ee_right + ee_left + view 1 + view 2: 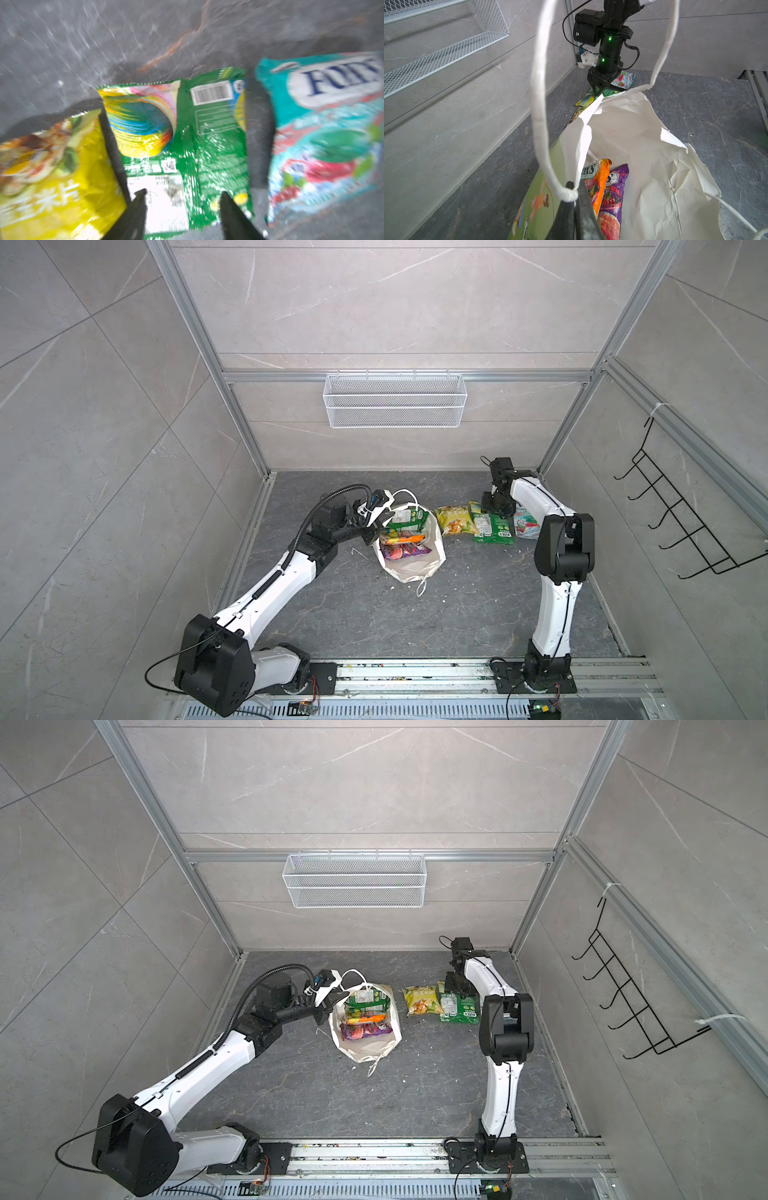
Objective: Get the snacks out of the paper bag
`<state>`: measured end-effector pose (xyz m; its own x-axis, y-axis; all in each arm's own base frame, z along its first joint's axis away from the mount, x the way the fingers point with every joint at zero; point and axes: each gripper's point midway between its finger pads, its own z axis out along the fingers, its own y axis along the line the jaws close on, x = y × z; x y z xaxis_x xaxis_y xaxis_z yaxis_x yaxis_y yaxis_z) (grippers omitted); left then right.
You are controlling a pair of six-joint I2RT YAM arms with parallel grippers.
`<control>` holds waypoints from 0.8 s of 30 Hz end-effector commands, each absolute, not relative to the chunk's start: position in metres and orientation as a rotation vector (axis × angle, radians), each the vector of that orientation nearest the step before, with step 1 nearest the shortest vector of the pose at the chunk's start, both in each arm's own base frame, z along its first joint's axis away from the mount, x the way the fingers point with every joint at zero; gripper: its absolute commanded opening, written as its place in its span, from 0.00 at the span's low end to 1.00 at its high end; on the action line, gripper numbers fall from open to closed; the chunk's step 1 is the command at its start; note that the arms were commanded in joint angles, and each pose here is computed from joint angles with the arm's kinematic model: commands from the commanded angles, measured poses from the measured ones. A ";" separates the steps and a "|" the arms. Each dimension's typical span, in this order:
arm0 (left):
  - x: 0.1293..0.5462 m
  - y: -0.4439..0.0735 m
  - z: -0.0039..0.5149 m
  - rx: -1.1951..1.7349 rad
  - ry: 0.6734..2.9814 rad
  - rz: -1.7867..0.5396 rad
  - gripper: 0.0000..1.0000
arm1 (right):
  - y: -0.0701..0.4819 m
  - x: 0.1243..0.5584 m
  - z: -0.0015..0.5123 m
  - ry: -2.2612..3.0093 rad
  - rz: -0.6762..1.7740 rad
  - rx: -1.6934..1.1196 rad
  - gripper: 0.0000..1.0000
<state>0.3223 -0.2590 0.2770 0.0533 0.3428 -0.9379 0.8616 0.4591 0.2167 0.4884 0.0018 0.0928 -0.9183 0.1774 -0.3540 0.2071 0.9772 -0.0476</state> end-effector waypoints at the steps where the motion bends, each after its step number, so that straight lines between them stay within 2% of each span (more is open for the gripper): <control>1: 0.320 -0.261 0.301 1.082 1.452 -0.560 0.00 | -0.033 0.481 0.118 2.722 -0.198 0.350 0.73; 9: 0.321 -0.261 0.301 1.096 1.455 -0.552 0.00 | -0.111 0.489 0.110 2.706 -0.241 0.422 0.99; 14: 0.323 -0.261 0.297 1.083 1.451 -0.549 0.00 | -0.129 0.502 0.095 2.708 -0.113 0.453 1.00; 21: 0.323 -0.260 0.296 1.095 1.462 -0.539 0.00 | -0.128 0.517 0.067 2.801 -0.054 0.273 0.99; 24: 0.323 -0.260 0.297 1.107 1.473 -0.532 0.00 | -0.125 0.520 0.059 2.821 -0.031 0.218 0.96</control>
